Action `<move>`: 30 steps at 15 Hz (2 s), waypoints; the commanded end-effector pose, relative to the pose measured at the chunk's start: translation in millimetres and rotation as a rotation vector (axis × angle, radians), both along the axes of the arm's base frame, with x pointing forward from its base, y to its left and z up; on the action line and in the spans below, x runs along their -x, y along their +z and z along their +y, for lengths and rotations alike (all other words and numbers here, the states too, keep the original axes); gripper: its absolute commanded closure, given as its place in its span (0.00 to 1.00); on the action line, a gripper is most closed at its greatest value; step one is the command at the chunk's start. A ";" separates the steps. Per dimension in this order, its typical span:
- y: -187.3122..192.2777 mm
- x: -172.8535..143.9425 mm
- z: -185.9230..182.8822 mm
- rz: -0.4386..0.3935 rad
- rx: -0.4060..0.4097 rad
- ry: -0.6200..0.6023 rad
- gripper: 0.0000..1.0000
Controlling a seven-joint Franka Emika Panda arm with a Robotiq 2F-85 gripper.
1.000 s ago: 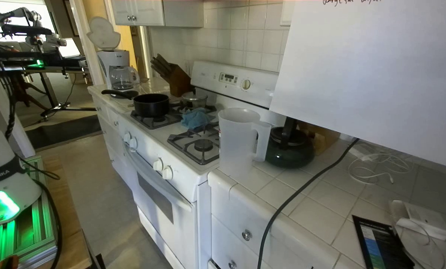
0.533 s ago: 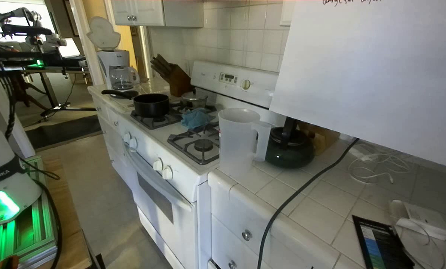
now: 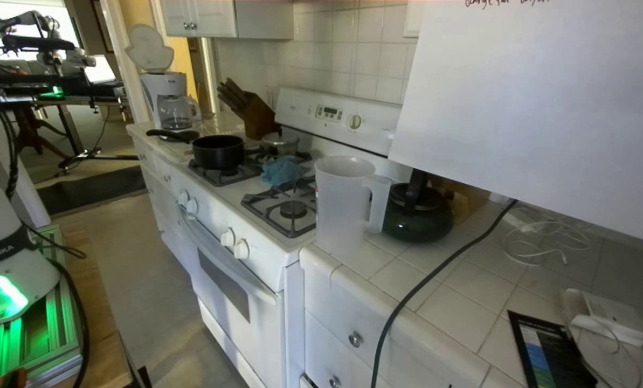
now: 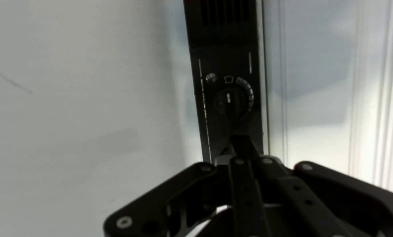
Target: Flip the switch at the top
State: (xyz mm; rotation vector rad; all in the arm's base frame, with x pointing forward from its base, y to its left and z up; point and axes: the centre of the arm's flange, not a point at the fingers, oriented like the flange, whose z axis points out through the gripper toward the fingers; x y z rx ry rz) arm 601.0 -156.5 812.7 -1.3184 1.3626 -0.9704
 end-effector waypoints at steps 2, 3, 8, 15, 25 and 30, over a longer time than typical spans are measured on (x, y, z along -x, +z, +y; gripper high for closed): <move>-11.9 14.9 -3.8 0.052 0.031 -0.023 1.00; -15.6 13.6 -5.5 0.061 0.035 -0.028 1.00; -24.2 3.1 -6.8 0.066 0.050 -0.041 1.00; -24.8 -9.5 -4.0 0.052 0.063 -0.057 1.00; -16.1 -27.0 8.0 0.008 0.084 -0.069 1.00; -7.6 -33.7 11.5 -0.025 0.086 -0.077 1.00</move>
